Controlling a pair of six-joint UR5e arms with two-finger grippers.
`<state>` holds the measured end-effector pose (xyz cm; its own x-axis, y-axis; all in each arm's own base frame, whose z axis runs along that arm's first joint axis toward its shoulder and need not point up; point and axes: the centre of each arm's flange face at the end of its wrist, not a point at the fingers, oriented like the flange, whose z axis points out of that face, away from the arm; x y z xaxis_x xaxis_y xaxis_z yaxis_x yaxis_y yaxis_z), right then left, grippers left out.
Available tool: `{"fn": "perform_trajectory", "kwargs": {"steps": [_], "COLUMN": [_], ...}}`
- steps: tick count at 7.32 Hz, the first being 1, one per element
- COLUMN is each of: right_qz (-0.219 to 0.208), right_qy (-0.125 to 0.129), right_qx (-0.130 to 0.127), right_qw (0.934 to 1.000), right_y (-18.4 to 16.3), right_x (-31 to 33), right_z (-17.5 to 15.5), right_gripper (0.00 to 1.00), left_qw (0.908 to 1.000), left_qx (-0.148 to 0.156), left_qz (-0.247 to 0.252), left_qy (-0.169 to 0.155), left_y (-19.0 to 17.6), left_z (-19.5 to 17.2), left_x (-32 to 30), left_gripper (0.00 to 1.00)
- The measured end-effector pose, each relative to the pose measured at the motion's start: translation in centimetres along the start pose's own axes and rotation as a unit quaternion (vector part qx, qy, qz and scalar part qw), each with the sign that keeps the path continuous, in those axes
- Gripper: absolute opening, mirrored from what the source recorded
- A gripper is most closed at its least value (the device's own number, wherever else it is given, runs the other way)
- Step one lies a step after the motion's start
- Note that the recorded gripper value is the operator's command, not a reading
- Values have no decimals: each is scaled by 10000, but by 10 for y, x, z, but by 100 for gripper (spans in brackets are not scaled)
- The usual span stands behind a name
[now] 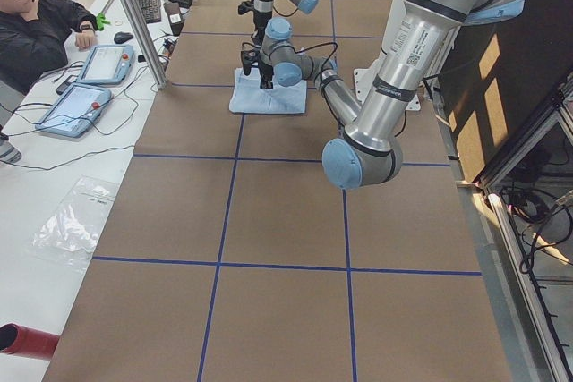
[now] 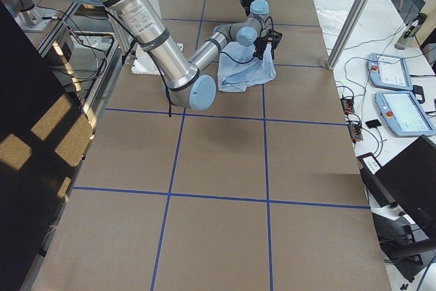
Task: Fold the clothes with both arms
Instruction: 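Lay the held edge onto the shirt's far edge with both grippers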
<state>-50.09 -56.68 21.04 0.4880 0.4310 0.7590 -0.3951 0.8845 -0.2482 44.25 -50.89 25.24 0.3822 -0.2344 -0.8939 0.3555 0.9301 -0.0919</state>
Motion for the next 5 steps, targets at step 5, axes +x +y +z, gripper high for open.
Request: {"fn": "perform_trajectory", "kwargs": {"steps": [5], "right_qz": [-152], "right_qy": [185], "right_qx": [175], "right_qw": [9996], "right_y": [-30], "right_x": [-48], "right_z": [50], "right_gripper": [0], "left_qw": [9999], "left_qx": [115], "left_qz": [-15], "left_qy": [57], "left_y": [-33], "left_z": [42], "left_x": [-16], "left_gripper": [0]}}
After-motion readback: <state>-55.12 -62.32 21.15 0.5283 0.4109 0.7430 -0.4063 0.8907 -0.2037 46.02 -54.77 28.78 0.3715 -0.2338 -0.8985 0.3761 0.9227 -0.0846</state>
